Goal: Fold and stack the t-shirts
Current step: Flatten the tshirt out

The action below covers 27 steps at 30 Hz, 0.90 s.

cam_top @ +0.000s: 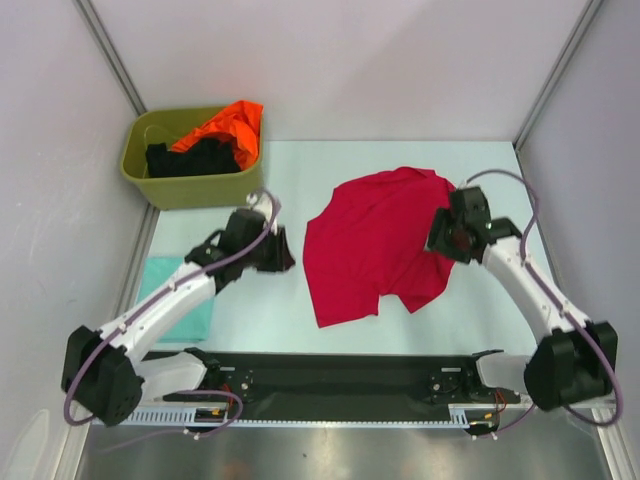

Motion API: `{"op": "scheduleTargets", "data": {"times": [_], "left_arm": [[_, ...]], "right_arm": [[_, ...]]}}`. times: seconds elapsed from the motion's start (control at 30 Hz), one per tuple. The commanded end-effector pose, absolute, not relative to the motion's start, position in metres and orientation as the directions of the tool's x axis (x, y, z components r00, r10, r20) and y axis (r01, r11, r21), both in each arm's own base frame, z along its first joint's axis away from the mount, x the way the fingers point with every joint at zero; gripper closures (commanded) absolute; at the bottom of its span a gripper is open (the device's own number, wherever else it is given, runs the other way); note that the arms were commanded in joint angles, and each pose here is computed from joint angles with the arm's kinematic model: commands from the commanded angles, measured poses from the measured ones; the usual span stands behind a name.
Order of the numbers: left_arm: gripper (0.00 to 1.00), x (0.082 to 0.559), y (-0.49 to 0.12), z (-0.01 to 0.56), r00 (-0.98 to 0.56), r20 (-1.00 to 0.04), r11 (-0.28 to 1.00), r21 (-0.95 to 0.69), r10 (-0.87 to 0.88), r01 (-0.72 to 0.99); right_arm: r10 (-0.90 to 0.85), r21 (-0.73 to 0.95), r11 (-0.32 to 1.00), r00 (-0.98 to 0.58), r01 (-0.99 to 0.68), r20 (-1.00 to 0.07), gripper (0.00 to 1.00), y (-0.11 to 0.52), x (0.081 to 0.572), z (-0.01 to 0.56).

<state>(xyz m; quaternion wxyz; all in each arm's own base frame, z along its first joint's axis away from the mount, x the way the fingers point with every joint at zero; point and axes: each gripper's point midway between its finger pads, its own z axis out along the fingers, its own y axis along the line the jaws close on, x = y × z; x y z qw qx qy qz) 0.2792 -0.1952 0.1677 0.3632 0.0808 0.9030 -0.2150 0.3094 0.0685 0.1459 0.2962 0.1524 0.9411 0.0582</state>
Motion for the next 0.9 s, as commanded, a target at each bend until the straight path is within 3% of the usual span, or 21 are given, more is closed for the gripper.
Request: {"op": "scheduleTargets", "data": {"times": [0.0, 0.13, 0.33, 0.47, 0.6, 0.87], "left_arm": [[0.63, 0.233, -0.203, 0.139, -0.825, -0.539, 0.841, -0.515, -0.168, 0.165], [0.60, 0.188, -0.206, 0.091, -0.899, -0.369, 0.802, -0.596, -0.234, 0.036], [0.54, 0.171, -0.224, 0.057, -0.920, -0.206, 0.725, -0.680, -0.332, -0.109], [0.53, 0.169, -0.242, 0.052, -0.937, -0.160, 0.725, -0.677, -0.310, -0.125], [0.42, 0.163, -0.254, 0.041, -0.943, -0.153, 0.770, -0.623, -0.296, -0.140], [0.44, 0.155, -0.256, 0.012, -0.945, -0.069, 0.836, -0.490, -0.320, -0.247]], "right_arm": [[0.361, 0.302, 0.923, -0.808, 0.239, -0.465, 0.38, 0.099, 0.270, 0.133], [0.353, 0.302, 0.922, -0.843, 0.241, -0.405, 0.37, 0.110, 0.238, 0.111], [0.337, 0.285, 0.928, -0.863, 0.238, -0.377, 0.36, 0.112, 0.227, 0.101], [0.332, 0.306, 0.925, -0.872, 0.226, -0.361, 0.36, 0.116, 0.223, 0.102], [0.353, 0.306, 0.919, -0.863, 0.248, -0.362, 0.36, 0.114, 0.221, 0.101], [0.344, 0.273, 0.929, -0.858, 0.250, -0.382, 0.36, 0.105, 0.216, 0.100]]}}
